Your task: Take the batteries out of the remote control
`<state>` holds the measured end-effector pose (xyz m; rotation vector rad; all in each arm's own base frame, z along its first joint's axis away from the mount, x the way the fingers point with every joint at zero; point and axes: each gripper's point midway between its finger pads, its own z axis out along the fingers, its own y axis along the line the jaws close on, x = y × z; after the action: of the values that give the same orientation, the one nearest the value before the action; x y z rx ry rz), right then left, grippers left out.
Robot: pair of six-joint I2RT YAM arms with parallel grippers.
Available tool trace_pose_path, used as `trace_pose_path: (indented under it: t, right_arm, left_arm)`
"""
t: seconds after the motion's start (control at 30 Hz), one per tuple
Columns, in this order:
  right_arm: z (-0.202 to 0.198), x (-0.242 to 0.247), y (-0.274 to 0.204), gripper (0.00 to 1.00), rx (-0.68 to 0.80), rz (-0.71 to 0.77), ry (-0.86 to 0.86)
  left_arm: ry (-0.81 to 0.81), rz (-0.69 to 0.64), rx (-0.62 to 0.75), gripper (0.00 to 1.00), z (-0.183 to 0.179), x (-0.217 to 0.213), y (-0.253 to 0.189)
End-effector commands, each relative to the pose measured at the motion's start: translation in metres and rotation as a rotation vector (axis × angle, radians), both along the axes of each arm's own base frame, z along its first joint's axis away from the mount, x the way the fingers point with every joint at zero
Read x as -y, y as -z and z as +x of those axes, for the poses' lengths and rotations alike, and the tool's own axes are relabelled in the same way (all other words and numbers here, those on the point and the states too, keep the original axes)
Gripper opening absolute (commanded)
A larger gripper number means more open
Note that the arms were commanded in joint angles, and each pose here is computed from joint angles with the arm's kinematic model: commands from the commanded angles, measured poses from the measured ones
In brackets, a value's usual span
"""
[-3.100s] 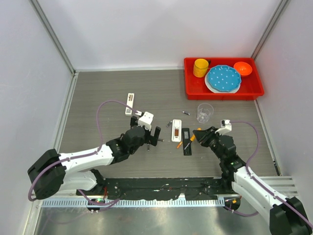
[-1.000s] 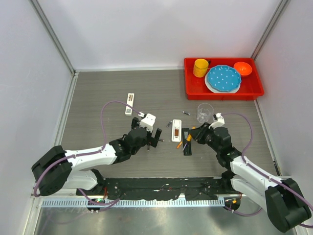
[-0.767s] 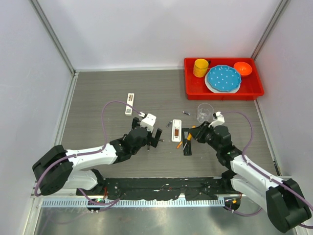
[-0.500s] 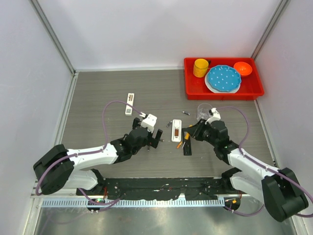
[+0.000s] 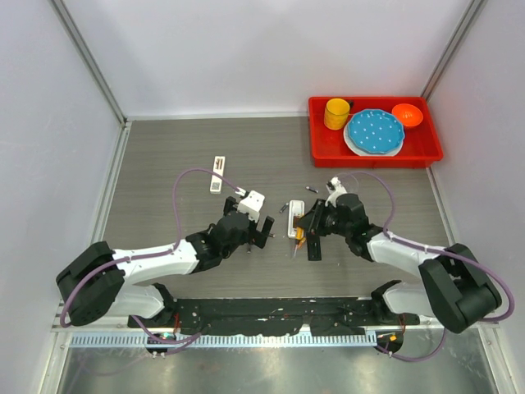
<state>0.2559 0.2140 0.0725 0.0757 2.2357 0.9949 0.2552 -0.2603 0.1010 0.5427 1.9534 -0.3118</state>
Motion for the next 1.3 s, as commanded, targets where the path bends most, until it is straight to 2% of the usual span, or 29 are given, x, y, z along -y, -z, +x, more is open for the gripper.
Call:
trace_pose_path:
  t: [0.0,0.27,0.47,0.67,0.87,1.27]
  right_arm:
    - [0.009,-0.033,-0.028,0.02,0.078,0.062,-0.082]
    - [0.003,-0.07,-0.017,0.02,0.041,0.062,-0.17]
    - [0.004,-0.076,-0.002,0.02,0.001,0.055,-0.179]
    - [0.005,-0.079,0.008,0.08,-0.033,0.032,-0.184]
    - [0.006,-0.08,0.006,0.19,-0.025,0.026,-0.189]
    - [0.011,-0.061,-0.006,0.53,0.039,-0.04,-0.113]
  left_arm:
    - [0.005,-0.057,0.038,1.0,0.007,0.011,-0.022]
    - [-0.017,-0.054,0.053,1.0,0.009,0.006,-0.024]
    - [-0.013,-0.052,0.05,1.0,0.009,0.007,-0.023]
    - [-0.011,-0.046,0.046,1.0,0.009,0.008,-0.022]
    - [-0.012,-0.047,0.048,1.0,0.01,0.008,-0.023]
    - [-0.014,-0.039,0.045,1.0,0.01,0.007,-0.021]
